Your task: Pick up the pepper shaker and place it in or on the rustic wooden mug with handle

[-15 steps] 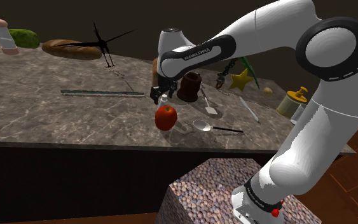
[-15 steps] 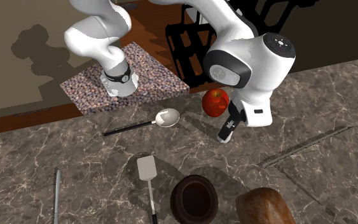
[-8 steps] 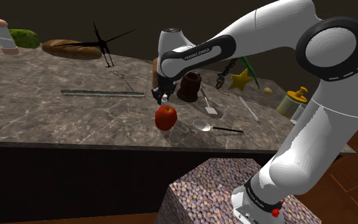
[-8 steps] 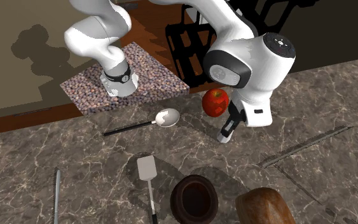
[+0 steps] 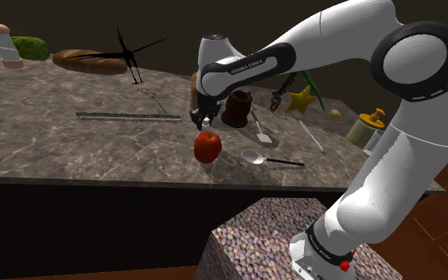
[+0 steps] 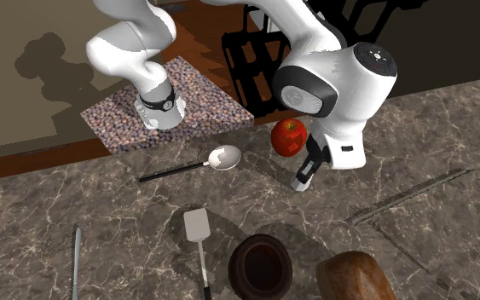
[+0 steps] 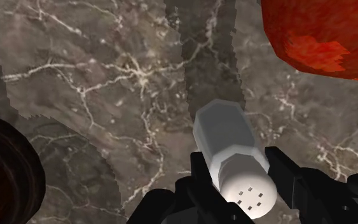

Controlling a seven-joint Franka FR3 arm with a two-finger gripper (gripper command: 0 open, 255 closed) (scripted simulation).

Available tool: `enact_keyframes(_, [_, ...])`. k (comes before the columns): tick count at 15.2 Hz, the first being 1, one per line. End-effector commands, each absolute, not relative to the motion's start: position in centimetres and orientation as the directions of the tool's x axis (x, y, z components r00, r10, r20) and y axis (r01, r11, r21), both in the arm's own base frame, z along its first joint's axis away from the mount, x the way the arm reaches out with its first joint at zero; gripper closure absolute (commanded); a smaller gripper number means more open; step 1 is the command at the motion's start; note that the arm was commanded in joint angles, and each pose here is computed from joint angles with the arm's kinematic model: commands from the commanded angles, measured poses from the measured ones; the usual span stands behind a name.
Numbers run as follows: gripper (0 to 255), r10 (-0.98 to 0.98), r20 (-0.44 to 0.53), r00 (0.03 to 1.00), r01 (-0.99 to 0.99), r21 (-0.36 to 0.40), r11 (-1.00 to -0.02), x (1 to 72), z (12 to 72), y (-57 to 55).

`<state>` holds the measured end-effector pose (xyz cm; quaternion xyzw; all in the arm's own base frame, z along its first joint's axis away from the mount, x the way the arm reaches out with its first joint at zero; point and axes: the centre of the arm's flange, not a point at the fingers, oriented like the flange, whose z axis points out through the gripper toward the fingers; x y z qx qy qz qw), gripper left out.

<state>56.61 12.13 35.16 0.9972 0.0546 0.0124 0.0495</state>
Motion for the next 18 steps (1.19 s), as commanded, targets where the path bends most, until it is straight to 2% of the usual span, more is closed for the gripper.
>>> enact_keyframes(1, [255,0.110,0.019,0.994,0.108,0.100,-0.989,56.6,35.9,12.1])
enact_keyframes(18, [255,0.110,0.019,0.994,0.108,0.100,-0.989,56.6,44.9,12.1])
